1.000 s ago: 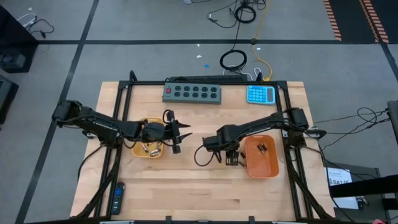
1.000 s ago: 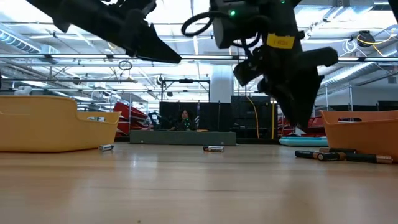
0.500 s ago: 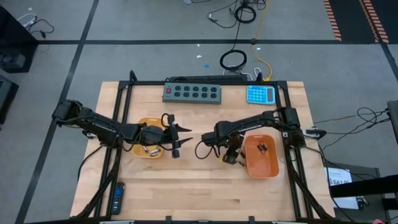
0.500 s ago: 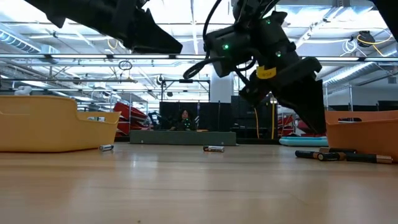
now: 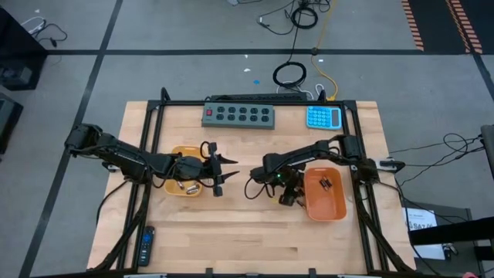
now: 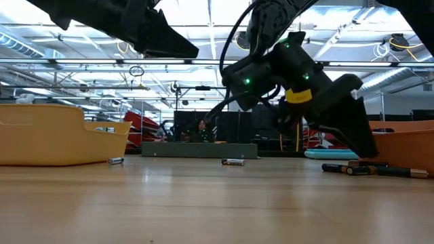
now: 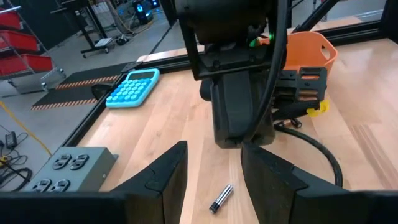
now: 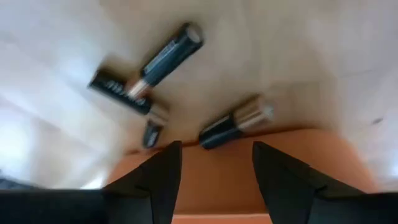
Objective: Sort batteries
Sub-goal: Put the black battery into the orange bin
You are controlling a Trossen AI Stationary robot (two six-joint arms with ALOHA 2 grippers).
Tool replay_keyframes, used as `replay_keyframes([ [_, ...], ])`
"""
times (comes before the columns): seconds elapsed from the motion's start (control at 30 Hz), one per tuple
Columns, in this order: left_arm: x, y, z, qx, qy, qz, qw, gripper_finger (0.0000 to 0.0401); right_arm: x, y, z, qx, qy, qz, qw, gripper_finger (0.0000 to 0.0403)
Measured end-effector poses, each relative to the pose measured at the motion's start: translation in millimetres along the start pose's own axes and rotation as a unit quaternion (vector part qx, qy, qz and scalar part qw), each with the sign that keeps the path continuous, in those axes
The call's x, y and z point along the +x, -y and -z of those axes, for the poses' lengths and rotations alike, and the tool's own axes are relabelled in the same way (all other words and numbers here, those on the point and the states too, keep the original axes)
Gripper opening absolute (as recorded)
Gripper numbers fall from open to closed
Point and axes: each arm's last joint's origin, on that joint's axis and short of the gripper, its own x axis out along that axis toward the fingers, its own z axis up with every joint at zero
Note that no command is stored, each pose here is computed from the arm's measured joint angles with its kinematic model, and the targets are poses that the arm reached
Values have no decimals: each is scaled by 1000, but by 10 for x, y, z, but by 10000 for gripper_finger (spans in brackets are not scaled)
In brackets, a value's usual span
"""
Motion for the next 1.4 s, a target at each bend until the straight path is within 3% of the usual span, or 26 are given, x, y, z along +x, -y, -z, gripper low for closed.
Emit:
replay_keyframes([
  [0.43,0,2,12,14,-6,1,1000,159,-6,31,-80,27,19,-28,999,187],
  [0.97,0,3,23,17,-12,2,1000,159,111,60,-192,8,11,6,1000,183],
  [1.13,0,3,21,16,-11,2,1000,159,121,44,-197,-14,22,24,999,136],
  [1.33,-1,7,19,15,-10,3,1000,159,117,51,-204,-29,28,32,999,29],
  [1.4,-5,17,15,15,-9,4,1000,159,107,46,-193,-33,31,35,998,21],
])
